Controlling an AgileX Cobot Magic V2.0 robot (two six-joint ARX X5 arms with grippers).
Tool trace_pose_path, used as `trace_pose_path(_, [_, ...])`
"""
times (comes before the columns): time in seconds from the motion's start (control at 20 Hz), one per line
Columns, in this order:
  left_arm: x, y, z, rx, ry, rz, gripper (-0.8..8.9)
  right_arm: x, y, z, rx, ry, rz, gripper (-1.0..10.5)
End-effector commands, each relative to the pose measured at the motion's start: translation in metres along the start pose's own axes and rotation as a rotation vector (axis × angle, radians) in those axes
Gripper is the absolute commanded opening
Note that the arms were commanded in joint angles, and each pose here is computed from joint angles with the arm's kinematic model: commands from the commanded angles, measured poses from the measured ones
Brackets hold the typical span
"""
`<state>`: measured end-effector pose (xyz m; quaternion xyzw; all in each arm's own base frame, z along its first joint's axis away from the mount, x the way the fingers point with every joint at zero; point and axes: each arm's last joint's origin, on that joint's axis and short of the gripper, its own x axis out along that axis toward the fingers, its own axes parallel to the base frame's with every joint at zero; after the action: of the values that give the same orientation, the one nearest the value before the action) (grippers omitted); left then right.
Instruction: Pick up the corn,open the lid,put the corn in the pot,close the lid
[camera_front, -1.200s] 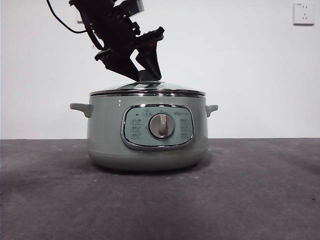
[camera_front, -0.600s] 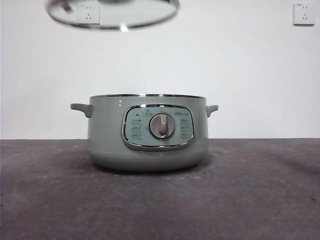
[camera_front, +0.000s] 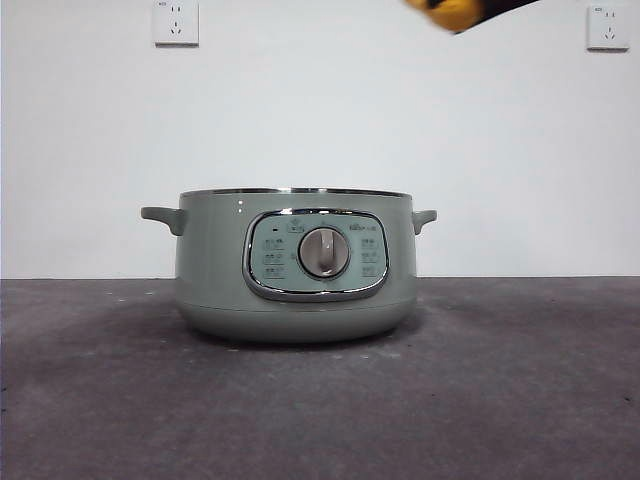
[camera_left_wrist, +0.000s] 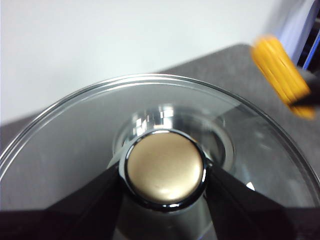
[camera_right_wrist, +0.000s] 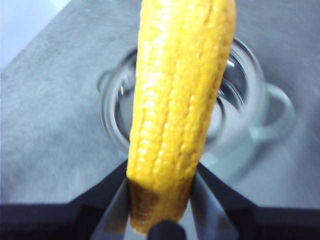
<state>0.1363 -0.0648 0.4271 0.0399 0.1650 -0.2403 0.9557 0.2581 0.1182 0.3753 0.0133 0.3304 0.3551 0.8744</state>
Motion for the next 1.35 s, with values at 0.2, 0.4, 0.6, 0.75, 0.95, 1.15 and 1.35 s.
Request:
trace_pose_path(0.2, [-0.025,-0.002,-0.05,-0.08,-0.041,0.01,-0.08,0.08,0.007,0.042,-0.018,0.068,0.04,-0.1])
trace_pose_path(0.4, [-0.048,-0.003,-0.06,-0.093,-0.059,0.023,-0.08,0.147,0.013,0.051,-0.035,0.144,0.016,-0.1])
trace_pose_path(0.6, [-0.06,-0.004,-0.069,-0.094,-0.027,0.025,-0.08,0.199,0.007,0.041,-0.031,0.23,-0.038,-0.1])
trace_pose_path(0.75, [-0.064,-0.004,-0.07,-0.089,-0.035,0.024,-0.08,0.223,0.0,0.025,-0.008,0.299,-0.078,-0.1])
trace_pose_path(0.95, [-0.064,-0.004,-0.07,-0.089,-0.036,0.023,-0.08,0.24,-0.007,0.01,0.002,0.373,-0.119,-0.1])
trace_pose_path(1.15, [-0.064,-0.004,-0.071,-0.09,-0.034,0.023,-0.08,0.246,-0.011,0.002,0.001,0.416,-0.153,-0.1])
trace_pose_path(1.35, [-0.064,-0.004,-0.071,-0.09,-0.029,0.022,-0.08,0.257,-0.015,-0.01,0.012,0.472,-0.167,-0.1])
